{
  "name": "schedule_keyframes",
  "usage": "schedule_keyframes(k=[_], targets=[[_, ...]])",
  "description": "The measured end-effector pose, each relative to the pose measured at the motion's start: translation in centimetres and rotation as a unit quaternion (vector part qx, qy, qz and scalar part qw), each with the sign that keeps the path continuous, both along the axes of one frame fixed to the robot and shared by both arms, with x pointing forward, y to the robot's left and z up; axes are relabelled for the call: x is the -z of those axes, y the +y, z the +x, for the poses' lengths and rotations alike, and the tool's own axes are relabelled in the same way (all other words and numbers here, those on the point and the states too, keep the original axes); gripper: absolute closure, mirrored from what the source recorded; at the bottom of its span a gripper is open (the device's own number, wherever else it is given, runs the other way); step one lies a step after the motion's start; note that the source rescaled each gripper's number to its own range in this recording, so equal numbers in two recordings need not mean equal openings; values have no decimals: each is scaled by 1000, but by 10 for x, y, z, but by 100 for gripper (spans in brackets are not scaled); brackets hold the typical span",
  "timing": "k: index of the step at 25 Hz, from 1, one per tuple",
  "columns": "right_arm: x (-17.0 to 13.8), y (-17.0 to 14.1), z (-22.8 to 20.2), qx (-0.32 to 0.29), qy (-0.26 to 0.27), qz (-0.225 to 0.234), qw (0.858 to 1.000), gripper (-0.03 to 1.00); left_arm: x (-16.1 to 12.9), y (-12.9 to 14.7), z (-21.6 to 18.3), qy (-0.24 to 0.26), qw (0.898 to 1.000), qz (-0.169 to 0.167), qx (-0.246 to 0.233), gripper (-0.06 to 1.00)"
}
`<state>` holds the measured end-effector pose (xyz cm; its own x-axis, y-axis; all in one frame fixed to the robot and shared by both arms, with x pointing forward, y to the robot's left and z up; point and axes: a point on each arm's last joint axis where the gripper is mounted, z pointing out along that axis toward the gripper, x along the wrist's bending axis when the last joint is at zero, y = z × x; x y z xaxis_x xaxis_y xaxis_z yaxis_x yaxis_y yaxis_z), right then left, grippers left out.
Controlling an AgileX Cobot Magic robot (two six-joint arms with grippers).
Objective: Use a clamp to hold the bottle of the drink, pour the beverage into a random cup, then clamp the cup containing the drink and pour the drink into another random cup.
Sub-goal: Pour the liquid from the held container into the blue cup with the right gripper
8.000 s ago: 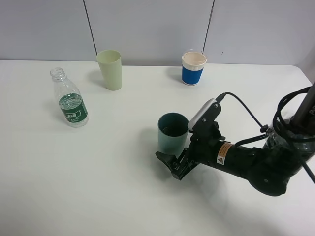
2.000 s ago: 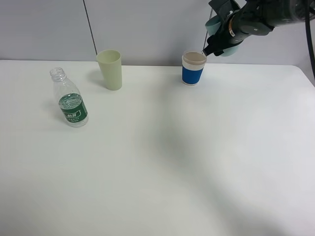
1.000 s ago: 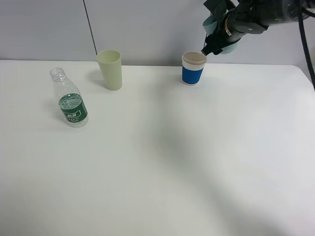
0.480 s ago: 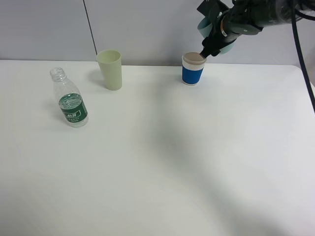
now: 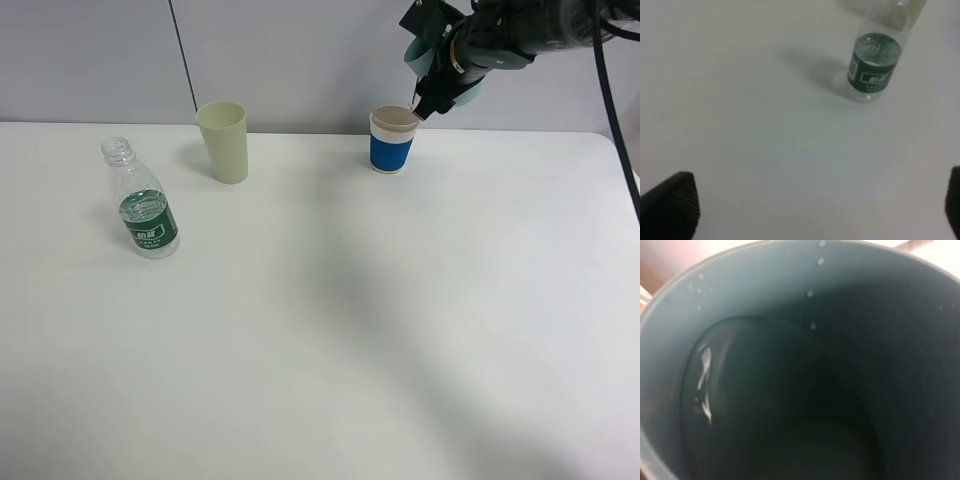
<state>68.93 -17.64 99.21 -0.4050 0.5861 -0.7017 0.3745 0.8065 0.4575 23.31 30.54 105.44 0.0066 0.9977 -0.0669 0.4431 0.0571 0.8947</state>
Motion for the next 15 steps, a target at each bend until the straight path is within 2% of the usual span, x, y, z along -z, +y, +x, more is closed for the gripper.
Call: schedule_keyframes(k=[15], targets=[[1,-7,-2,19,12,-41,999,97,0,0,0,0,1000,0,0,-5]])
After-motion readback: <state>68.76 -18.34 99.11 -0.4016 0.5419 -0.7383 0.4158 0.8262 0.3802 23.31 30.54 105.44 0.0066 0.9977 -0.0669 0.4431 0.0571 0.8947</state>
